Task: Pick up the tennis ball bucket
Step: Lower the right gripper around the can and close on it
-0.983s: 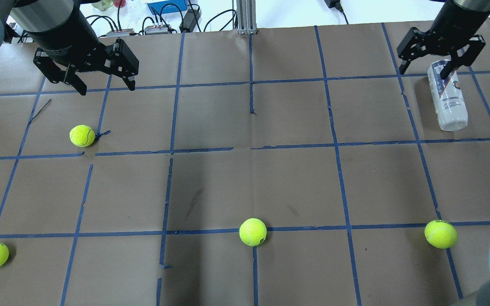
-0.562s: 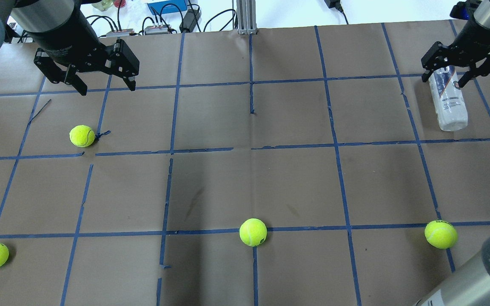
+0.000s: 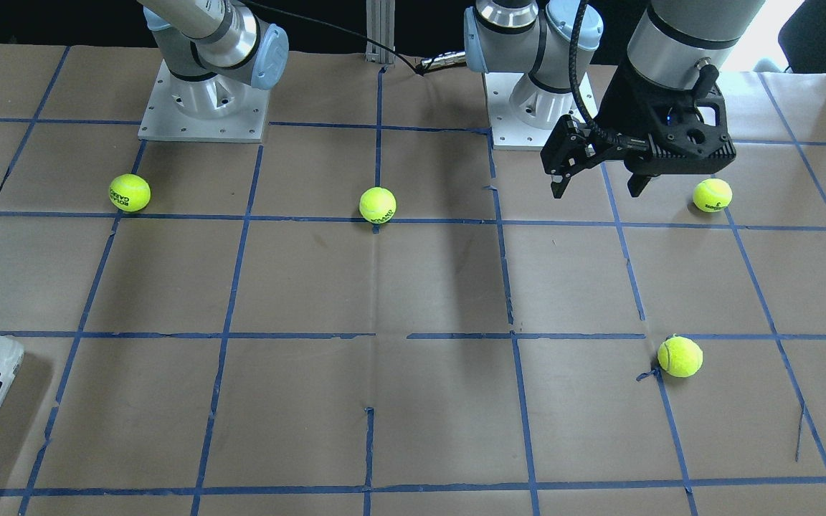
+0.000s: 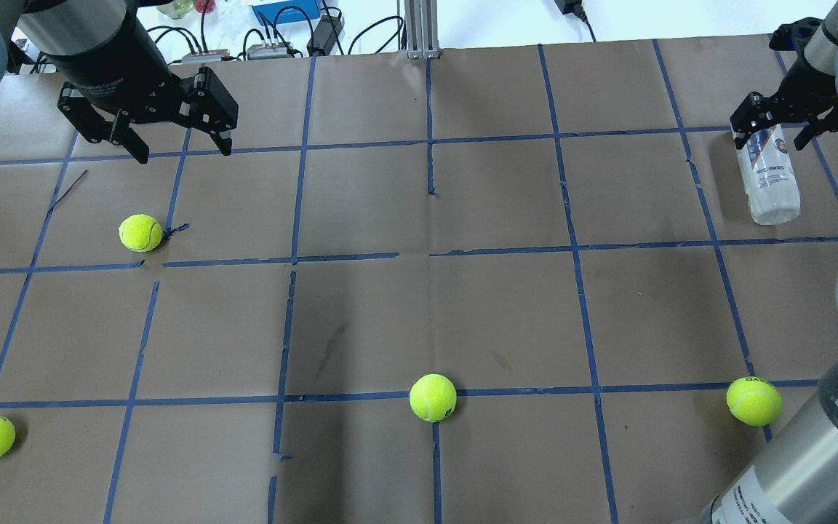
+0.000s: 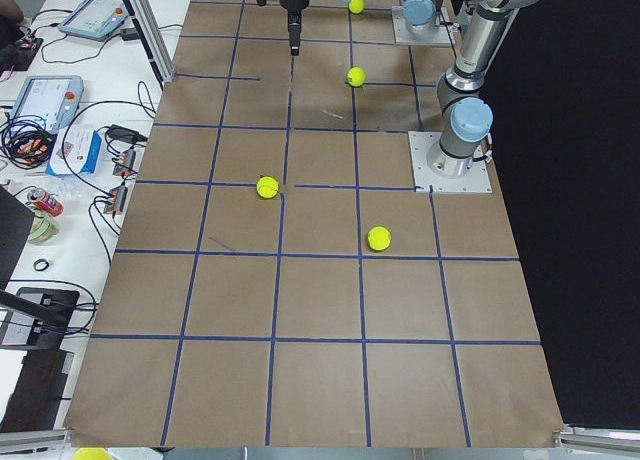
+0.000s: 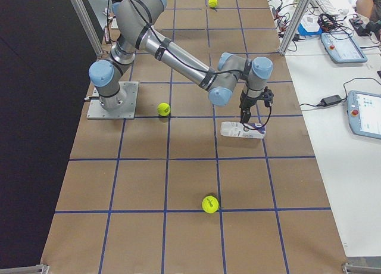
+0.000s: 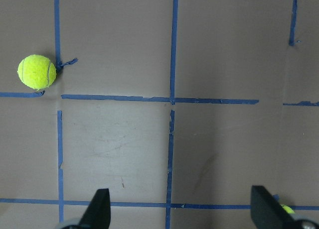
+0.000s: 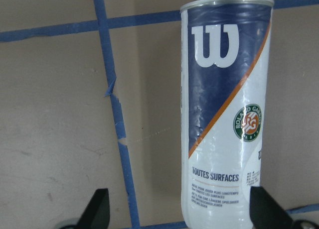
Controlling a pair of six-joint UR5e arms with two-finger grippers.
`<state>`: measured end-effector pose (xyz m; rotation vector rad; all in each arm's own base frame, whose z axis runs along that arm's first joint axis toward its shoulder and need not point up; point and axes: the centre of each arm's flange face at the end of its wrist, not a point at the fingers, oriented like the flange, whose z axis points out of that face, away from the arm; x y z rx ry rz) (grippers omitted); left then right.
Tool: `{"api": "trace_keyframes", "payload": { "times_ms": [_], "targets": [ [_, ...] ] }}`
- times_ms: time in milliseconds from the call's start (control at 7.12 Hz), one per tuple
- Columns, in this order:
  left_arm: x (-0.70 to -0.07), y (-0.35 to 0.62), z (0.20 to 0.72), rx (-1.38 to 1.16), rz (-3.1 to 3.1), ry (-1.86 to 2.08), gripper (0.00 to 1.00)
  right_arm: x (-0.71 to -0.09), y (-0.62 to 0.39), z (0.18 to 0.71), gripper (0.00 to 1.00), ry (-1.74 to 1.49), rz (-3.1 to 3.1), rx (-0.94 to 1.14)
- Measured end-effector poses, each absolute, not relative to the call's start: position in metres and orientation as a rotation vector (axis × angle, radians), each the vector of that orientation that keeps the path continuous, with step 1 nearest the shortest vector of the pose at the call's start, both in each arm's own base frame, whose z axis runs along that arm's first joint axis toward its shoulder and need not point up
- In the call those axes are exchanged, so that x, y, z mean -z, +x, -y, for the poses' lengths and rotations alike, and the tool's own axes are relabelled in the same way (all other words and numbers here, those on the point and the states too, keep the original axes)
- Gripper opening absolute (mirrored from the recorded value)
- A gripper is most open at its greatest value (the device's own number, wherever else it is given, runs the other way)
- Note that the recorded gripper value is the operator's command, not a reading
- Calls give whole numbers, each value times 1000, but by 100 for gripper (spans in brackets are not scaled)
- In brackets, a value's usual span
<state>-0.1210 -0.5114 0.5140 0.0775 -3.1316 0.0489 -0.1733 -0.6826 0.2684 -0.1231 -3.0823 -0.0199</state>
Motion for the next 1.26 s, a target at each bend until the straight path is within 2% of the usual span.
{"api": "trace_keyframes", "payload": {
  "times_ms": [281,843,983,1124,1264],
  "targets": [
    [-514,-121,511,-49,3132,78,100,-246,-186,690,100,-36,3063,-34],
    [-514,-121,511,-49,3133,78,100,-210,-220,688,100,-53,3089,-15],
    [-514,-121,511,-49,3133,78,100,-208,-219,689,96,-56,3106,-23],
    [-514,-121,511,-49,3133,78,100,-205,-218,689,71,-57,3117,-24],
    [-514,-121,511,-49,3133,78,100,-203,-217,687,64,-57,3125,-14]
  ]
}}
